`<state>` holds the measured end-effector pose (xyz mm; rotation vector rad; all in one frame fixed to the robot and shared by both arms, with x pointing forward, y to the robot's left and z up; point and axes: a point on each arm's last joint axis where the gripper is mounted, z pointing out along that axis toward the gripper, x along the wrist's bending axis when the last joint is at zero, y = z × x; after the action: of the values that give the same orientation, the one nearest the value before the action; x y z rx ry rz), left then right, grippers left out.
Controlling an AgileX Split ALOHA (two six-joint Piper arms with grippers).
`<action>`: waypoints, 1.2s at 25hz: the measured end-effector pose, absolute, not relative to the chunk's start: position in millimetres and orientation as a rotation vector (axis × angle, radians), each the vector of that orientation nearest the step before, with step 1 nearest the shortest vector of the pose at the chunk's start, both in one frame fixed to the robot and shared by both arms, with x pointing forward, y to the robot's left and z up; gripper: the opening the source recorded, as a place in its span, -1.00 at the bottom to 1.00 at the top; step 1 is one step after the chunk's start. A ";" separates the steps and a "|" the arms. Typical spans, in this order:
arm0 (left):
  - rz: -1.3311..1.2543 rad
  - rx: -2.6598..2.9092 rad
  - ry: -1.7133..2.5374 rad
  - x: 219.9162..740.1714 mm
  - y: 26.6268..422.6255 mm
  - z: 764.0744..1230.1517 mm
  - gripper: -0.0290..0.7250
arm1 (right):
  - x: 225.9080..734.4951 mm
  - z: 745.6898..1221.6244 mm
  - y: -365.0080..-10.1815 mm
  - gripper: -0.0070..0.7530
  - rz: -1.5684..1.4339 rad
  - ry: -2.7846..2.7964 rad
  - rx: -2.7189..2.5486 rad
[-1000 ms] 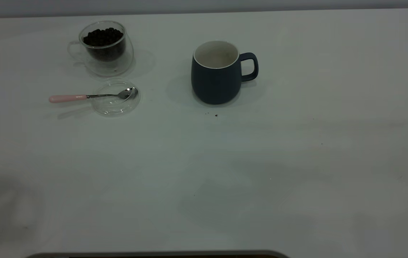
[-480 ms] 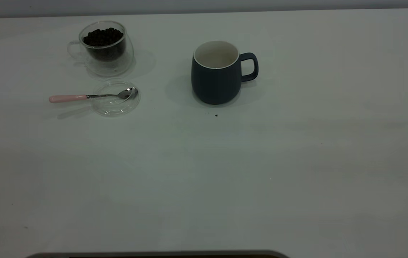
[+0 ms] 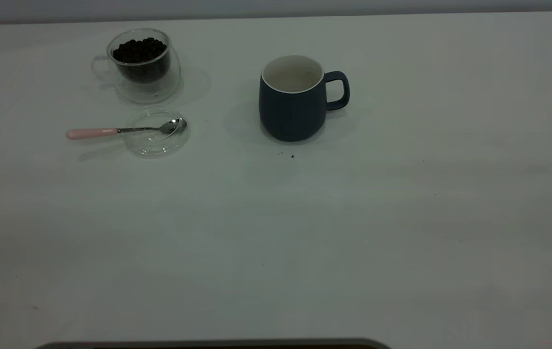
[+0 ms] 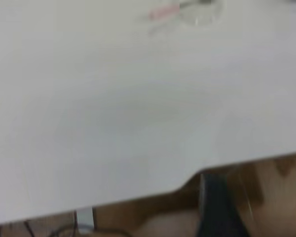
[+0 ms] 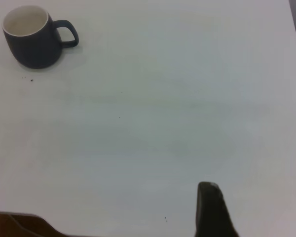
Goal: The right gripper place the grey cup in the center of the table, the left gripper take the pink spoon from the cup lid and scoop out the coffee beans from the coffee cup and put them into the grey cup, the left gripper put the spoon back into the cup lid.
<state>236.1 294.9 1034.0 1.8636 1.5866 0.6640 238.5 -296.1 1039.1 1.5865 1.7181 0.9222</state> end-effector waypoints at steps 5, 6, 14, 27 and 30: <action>0.730 1.805 1.531 221.5 295.8 1032.0 0.35 | 238.5 1039.1 -296.1 0.29 0.922 1.718 1.587; 0.730 1.805 1.531 221.5 295.8 1032.0 0.35 | 238.5 1039.1 -296.1 0.29 0.922 1.718 1.587; 0.753 1.771 1.582 221.7 295.0 1032.0 0.35 | 238.5 1039.1 -296.1 0.29 0.922 1.718 1.587; 0.785 1.725 1.649 222.1 293.8 1032.0 0.35 | 238.5 1039.1 -296.1 0.29 0.922 1.718 1.587; 0.785 1.725 1.649 222.1 293.8 1032.0 0.35 | 238.5 1039.1 -296.1 0.29 0.922 1.718 1.587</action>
<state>222.1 293.8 1032.0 1.7249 1.6494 0.7854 238.5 -296.1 1039.1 1.5865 1.7181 0.9222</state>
